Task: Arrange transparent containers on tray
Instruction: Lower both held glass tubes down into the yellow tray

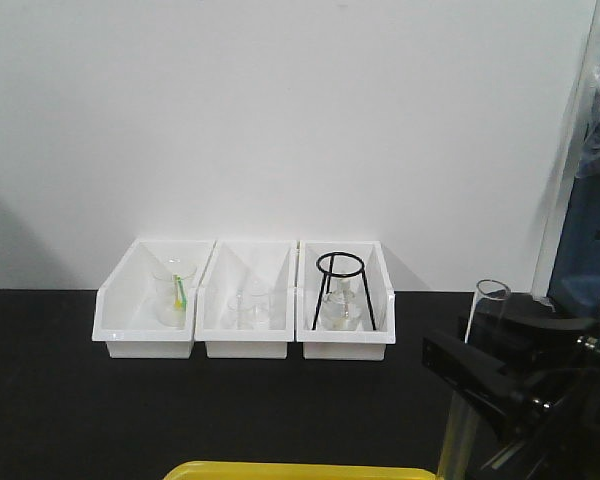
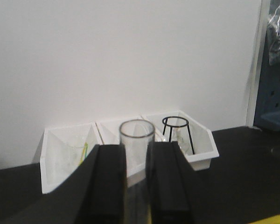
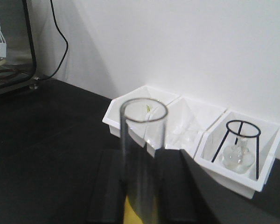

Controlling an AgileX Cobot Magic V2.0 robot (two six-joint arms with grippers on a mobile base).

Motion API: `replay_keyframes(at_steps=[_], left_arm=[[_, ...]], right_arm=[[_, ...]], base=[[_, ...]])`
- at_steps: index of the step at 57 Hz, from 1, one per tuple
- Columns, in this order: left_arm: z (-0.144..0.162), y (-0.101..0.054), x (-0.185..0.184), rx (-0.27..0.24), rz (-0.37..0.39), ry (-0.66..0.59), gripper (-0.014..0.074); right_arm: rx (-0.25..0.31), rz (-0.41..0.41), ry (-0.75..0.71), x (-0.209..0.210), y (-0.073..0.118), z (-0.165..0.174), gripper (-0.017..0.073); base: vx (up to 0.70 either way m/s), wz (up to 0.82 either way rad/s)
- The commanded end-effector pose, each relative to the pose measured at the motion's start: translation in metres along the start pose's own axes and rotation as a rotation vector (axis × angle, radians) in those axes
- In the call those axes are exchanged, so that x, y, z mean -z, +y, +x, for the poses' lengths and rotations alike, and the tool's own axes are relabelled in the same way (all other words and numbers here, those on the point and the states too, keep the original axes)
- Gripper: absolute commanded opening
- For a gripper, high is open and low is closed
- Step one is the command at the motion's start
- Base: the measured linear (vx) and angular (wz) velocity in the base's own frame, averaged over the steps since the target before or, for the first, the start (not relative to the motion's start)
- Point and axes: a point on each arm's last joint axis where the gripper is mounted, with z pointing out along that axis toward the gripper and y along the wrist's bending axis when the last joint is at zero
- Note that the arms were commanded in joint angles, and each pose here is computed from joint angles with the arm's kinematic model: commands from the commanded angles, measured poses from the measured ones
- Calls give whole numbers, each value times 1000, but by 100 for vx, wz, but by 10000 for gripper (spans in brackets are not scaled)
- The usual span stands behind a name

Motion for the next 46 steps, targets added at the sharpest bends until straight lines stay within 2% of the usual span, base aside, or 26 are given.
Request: replay_keyframes(at_steps=[1,11,18,24,35,46], left_arm=[[-16,-7,-12,10,47,-64,114],[-8,-33,-55,8,152,98,114],[12,-58,-87,93,207,263,114],[41,-73,-111,123,219,401,115],[94,-80,-138,216,157,604,125],[131,-81,-152,201,122,722,139]], right_arm=[[-47,-2,-18,-6,0,-7,127],[-166,15,98,-34,0,5,127],[-206,43,215,-59,-1,16,127],[-229,63,310,-80,-1,32,127],[-259,90,458,-111,0,69,128],[-236,105,573,-132,0,102,132]], base=[[0,0],[0,0],[0,0],[0,0],[0,0],[0,0]])
